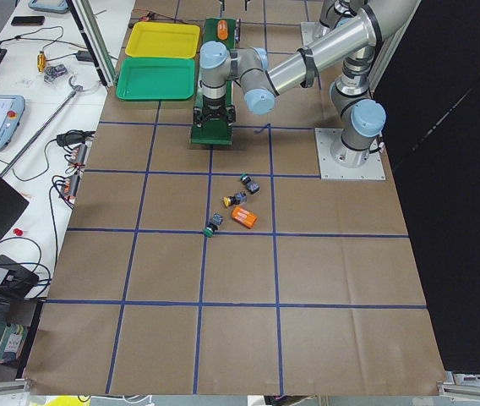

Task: Sort buttons by color to trays
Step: 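Grasp a green-capped button with left gripper while right grasps yellow button on belt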

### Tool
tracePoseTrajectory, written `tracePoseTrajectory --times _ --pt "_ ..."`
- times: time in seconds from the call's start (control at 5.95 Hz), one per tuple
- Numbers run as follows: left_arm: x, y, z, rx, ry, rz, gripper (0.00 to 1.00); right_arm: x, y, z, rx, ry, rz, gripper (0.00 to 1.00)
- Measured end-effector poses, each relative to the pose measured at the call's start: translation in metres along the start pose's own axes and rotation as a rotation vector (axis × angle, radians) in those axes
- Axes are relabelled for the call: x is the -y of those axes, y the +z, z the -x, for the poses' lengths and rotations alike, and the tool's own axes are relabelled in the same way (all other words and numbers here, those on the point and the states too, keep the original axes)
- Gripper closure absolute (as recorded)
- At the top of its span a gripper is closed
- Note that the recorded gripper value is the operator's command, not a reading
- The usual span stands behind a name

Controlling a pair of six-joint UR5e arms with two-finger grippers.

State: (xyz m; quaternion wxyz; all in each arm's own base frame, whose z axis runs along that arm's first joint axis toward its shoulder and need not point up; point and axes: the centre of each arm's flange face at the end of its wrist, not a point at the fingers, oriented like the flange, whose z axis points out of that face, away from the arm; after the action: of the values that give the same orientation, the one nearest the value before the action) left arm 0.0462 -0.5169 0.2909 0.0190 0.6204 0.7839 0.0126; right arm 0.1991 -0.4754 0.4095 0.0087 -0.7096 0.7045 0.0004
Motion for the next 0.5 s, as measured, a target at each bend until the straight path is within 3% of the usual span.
tracePoseTrajectory --times 0.17,0.5 --pt "-0.050 0.008 -0.011 -0.040 -0.071 -0.006 0.05 0.000 0.001 -0.001 -0.002 0.003 0.002 0.00" --pt "-0.122 0.050 -0.050 -0.112 -0.112 -0.041 0.06 0.002 0.007 -0.006 0.006 0.019 0.007 0.00"
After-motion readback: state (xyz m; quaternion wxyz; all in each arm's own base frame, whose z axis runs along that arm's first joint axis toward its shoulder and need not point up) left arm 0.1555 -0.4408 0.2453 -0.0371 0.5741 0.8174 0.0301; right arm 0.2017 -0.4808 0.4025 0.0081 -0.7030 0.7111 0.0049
